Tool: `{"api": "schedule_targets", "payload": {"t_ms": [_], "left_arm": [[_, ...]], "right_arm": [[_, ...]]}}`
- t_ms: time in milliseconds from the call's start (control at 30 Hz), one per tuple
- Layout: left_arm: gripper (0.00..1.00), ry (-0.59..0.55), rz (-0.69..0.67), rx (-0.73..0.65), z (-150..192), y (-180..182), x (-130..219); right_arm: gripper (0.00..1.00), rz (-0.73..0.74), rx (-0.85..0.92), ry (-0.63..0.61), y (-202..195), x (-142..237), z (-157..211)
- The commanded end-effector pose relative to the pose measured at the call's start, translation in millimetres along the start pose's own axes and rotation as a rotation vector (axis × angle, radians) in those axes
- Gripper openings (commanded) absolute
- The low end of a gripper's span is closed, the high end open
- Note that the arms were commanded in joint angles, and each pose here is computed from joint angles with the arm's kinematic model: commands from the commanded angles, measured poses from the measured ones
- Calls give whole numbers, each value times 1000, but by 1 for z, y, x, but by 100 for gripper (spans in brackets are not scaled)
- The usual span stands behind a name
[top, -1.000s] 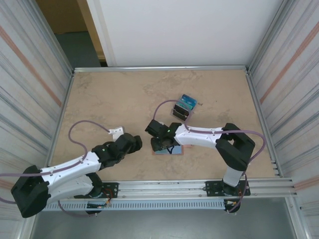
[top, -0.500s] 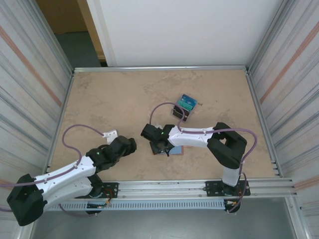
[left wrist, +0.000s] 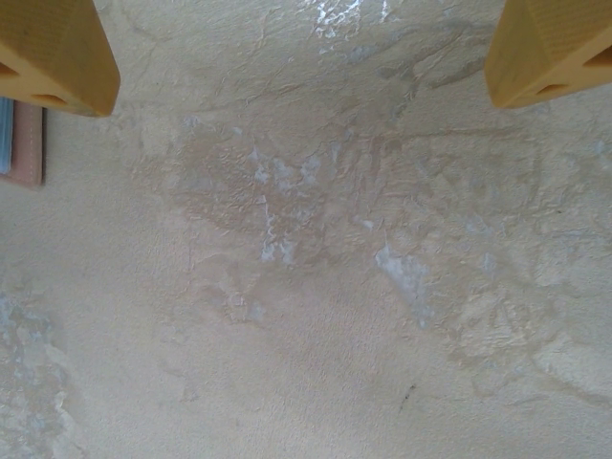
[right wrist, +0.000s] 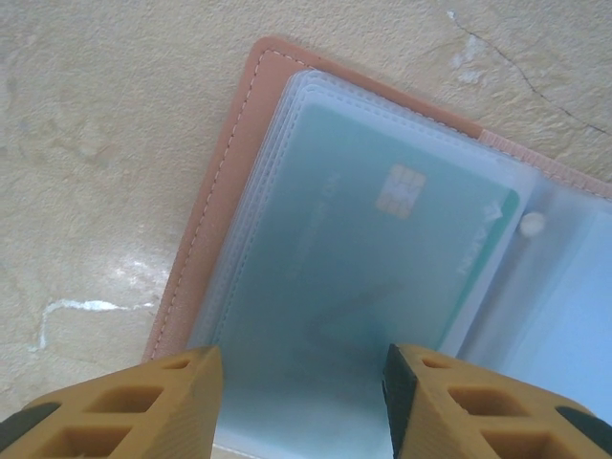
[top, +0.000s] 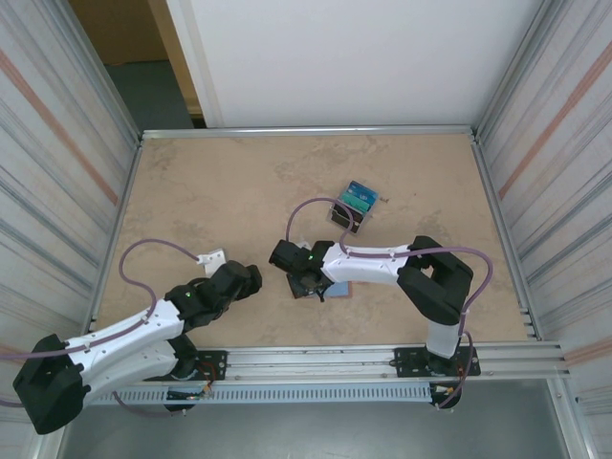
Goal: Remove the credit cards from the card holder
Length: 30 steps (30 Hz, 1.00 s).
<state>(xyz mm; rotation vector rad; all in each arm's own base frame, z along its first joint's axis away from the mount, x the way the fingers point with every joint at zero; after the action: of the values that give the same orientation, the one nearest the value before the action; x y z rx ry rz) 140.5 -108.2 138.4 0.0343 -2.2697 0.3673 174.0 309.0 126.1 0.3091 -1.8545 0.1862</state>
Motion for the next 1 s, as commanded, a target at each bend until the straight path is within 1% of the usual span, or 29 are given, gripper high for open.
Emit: {"api": "schedule_targets", "payload": {"t_ms": [0, 33, 67, 267, 667, 967], "left_arm": [[99, -3, -28, 1, 1, 5, -1], [99, -3, -28, 1, 1, 5, -1], [99, -4, -27, 1, 1, 5, 0], [99, -4, -26, 1, 0, 5, 0], [99, -5, -30, -3, -1, 4, 0], [99, -5, -25, -40, -7, -2, 3]], "right_arm": [[49, 3, -22, -28, 1, 13, -1], [49, 1, -23, -28, 1, 13, -1], [58, 3, -26, -25, 1, 12, -1], [59, -3, -21, -6, 2, 4, 2], [53, 27, -11, 31, -2, -11, 9], [43, -69, -55, 54, -13, -16, 9]]}}
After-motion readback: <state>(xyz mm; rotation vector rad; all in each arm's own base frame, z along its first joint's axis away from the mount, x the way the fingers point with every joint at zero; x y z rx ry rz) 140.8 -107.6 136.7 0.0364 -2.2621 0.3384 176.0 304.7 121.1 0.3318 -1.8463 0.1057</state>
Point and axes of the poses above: each hand's point on the last joint's axis, 136 mm out from that joint toward the fingers, its own x axis back along the fingers, its own y axis along the line the jaws close on, z = x × y, the point moved 10 cm from there along x, back along the fingers, and after that the axes turned 5 degrees about -x, right-handed, at the moved point
